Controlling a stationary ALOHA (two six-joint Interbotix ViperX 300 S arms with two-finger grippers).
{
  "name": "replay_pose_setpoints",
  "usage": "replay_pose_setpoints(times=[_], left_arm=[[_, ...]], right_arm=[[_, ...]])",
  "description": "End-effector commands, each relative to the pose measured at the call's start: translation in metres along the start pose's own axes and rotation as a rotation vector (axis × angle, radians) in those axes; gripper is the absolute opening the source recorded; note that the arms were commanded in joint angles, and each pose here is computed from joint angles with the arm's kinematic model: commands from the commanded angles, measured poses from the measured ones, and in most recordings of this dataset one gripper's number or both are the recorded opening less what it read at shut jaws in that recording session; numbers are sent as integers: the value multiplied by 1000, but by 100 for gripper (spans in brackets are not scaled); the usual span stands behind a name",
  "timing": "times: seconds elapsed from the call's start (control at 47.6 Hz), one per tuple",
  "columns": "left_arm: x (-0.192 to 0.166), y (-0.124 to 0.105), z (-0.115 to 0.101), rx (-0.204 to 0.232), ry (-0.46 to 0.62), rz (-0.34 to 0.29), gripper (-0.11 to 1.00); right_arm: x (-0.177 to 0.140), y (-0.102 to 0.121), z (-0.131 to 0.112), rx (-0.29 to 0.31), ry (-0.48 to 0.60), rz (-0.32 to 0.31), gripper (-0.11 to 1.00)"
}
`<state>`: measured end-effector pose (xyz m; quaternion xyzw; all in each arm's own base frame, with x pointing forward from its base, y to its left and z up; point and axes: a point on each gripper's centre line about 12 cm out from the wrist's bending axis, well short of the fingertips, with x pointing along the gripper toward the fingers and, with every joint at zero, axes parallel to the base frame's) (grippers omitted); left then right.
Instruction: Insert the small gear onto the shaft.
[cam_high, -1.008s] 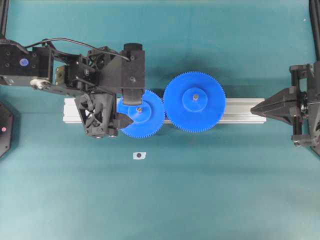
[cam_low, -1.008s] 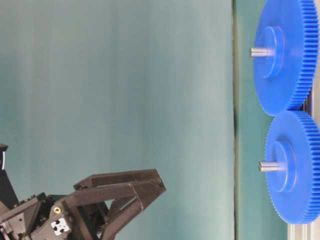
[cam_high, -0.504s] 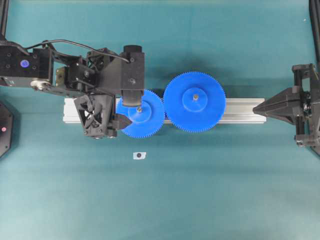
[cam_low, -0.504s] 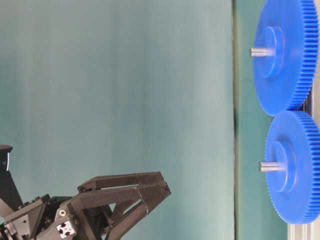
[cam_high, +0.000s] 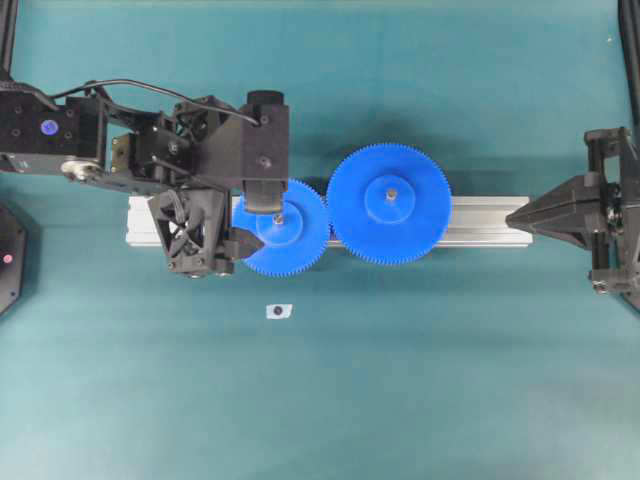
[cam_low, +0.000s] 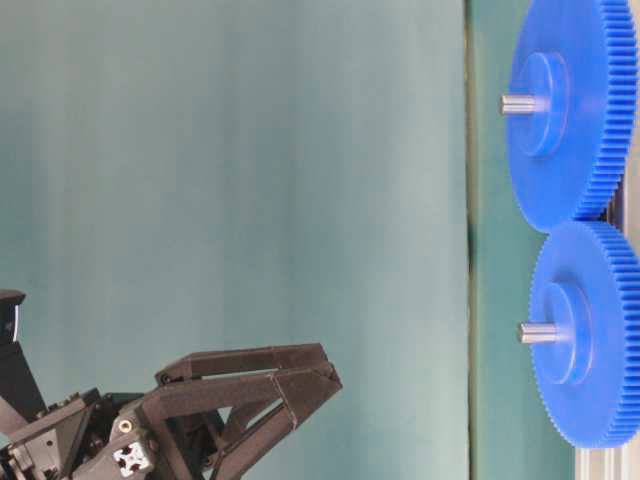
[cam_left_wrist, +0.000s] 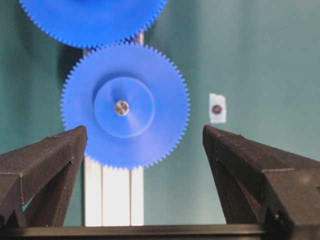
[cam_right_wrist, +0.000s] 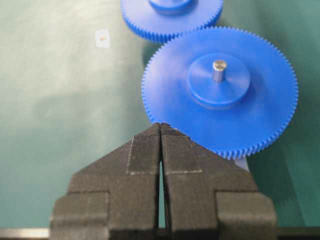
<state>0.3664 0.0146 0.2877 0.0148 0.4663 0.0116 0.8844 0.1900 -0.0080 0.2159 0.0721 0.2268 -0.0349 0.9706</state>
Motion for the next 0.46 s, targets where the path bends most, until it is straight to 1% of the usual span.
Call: replay_pose_setpoints(times=[0.0,0.189,0.441], left_arm=[[-12,0,6,6,-38,2,89],[-10,0,5,4,-34,3,89],[-10,-1,5,7,-35,1,89]], right_arm=[[0,0,4,14,-8,1,-1],[0,1,4,17,-9,1,-1],[1,0,0,55,0,0,-1]])
